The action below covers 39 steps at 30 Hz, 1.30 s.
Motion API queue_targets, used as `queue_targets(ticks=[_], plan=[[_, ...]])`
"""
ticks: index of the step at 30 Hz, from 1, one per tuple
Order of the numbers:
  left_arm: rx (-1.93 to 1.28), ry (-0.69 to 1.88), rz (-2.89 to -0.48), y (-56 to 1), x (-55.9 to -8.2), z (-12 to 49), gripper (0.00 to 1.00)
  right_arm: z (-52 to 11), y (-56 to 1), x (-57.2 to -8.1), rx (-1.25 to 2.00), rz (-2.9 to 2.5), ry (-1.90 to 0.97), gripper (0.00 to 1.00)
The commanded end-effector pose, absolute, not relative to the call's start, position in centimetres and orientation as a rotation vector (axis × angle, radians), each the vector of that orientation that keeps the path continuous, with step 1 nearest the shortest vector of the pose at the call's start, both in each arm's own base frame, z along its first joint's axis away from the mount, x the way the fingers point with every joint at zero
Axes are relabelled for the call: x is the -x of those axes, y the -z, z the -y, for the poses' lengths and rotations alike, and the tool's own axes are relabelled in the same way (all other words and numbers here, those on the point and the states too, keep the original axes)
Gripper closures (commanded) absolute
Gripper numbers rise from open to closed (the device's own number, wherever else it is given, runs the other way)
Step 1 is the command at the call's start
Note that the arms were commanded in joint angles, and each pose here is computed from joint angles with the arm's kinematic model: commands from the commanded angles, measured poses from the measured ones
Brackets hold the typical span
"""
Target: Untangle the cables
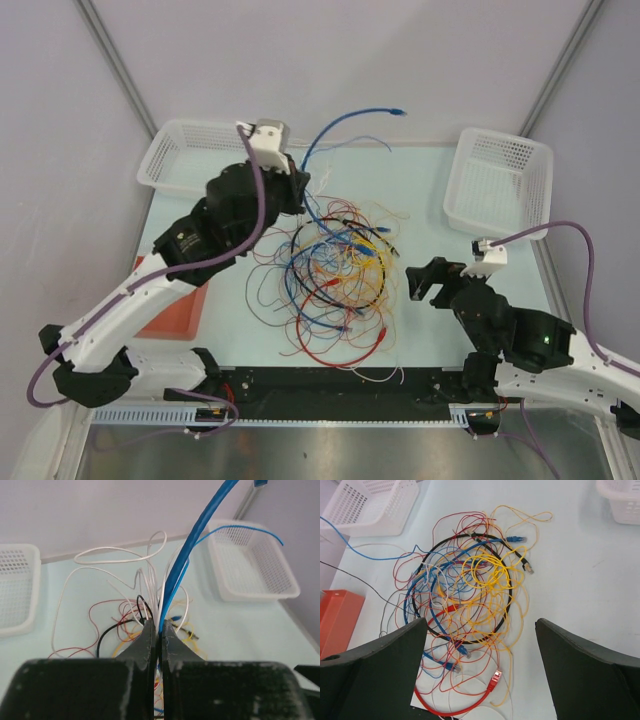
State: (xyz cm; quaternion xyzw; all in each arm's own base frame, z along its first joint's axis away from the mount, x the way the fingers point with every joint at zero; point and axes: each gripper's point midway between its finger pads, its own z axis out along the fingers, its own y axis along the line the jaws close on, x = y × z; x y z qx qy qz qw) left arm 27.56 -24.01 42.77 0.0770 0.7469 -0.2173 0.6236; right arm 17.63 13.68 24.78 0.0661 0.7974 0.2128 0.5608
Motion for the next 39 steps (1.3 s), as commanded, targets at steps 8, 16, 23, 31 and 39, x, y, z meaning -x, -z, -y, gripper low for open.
queue_targets(ticks=[8, 16, 23, 31, 39], plan=[[-0.544, -0.041, -1.862, -29.8, -26.1, 28.2, 0.99, -11.2, -27.4, -17.9, -0.22, -1.81, -0.465, 0.05], [-0.526, 0.035, -1.933, -27.5, -25.1, 28.5, 0.26, -10.8, -27.4, -18.1, -0.218, -1.811, -0.429, 0.05], [-0.464, 0.16, -1.954, -26.3, -24.2, 28.5, 0.15, -12.5, -26.1, -18.5, -0.174, -1.858, -0.386, 0.04], [-0.411, 0.298, -2.13, -18.3, -23.6, 30.3, 0.22, -13.1, -25.5, -18.5, -0.162, -1.883, -0.379, 0.04], [-0.164, 0.377, -2.278, -13.2, -27.1, 28.5, 0.23, -12.4, -25.2, -18.1, -0.186, -1.9, -0.393, 0.04]])
